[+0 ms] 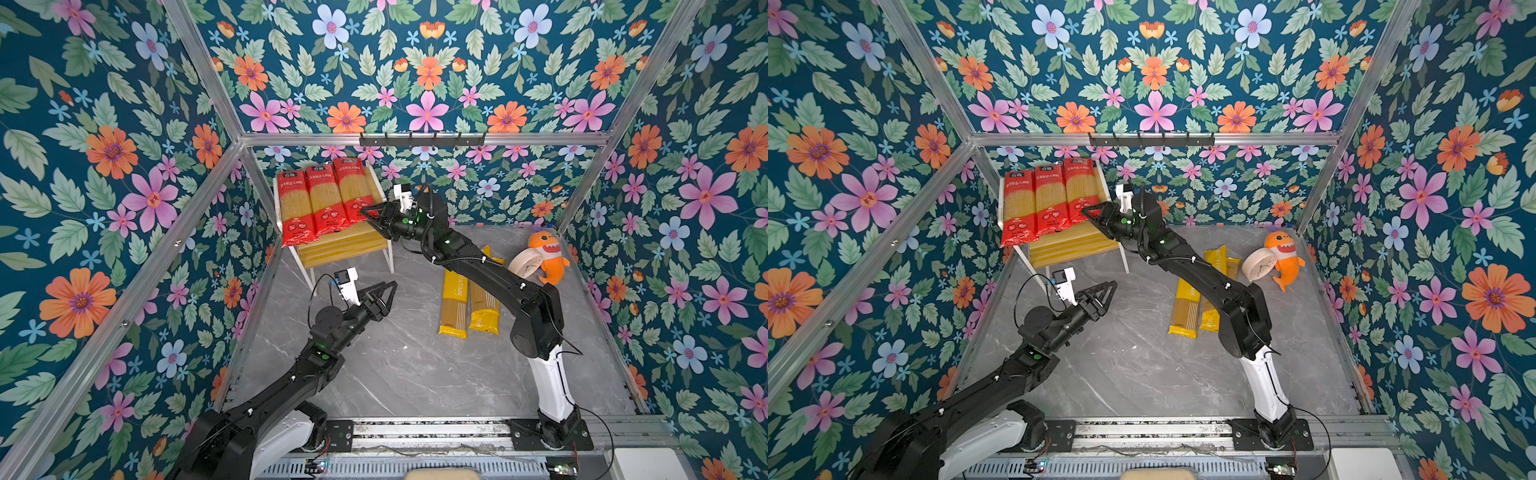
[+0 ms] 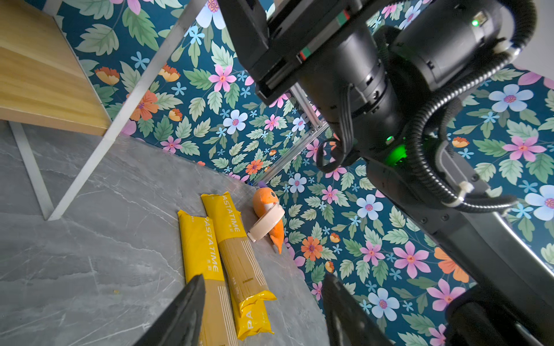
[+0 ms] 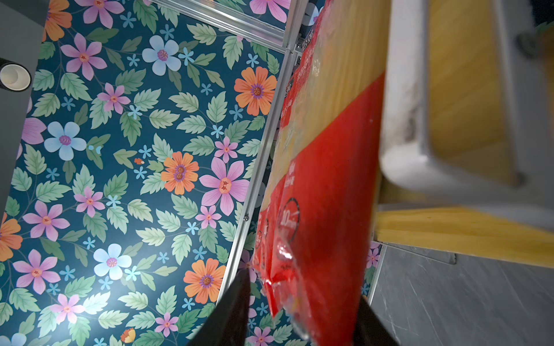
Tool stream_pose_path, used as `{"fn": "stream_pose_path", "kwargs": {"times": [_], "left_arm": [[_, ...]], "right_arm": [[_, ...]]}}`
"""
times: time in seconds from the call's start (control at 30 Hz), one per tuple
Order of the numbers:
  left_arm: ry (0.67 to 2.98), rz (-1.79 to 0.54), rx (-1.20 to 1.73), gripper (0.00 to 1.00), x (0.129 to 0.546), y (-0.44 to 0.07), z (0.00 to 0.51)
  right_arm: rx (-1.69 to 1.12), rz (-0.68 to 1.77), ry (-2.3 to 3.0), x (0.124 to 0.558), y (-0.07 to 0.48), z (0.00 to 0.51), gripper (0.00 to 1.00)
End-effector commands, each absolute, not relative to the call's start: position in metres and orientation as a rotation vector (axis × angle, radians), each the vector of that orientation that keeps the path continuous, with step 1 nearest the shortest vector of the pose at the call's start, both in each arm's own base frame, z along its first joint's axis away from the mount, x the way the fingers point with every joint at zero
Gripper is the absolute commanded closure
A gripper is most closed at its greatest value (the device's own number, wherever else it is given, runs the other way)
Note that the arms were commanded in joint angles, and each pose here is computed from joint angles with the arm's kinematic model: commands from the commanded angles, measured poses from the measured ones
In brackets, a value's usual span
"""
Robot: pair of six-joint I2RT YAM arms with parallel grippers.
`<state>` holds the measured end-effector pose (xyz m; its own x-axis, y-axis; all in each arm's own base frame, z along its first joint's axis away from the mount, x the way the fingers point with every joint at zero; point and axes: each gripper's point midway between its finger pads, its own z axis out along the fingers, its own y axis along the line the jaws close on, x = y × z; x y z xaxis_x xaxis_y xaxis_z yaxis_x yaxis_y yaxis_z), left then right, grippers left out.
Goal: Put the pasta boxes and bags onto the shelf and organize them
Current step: 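Withdraw the right gripper from the shelf and reach the yellow pack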
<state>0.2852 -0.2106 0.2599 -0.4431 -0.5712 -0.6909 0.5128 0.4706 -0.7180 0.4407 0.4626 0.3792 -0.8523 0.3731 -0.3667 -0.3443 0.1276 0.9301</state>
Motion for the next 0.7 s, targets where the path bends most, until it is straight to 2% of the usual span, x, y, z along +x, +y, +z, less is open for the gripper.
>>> {"fn": "stream_pose_path", "kwargs": {"times": [0.0,0.1,0.33,0.53,0.67], "left_arm": [[1.64,-1.171,-0.02,0.35,0.287,-0.212,0.251],[1.687,-1.119,0.001,0.35,0.289,-0.216,0.24],[1.752,-0.997,0.05,0.35,0.284,-0.229,0.213],[1.815,-0.878,0.151,0.34,0.275,-0.262,0.192],[1.853,-0.865,0.135,0.34,0.279,-0.273,0.173]], "right_arm": [[-0.037,1.803,1.836,0.427,0.458,0.389,0.47],[-0.053,1.826,1.815,0.416,0.451,0.381,0.44],[-0.06,1.791,1.878,0.389,0.429,0.333,0.44],[0.047,1.569,2.077,0.375,0.365,0.257,0.44],[0.251,1.271,2.186,0.369,0.29,0.201,0.43]]}}
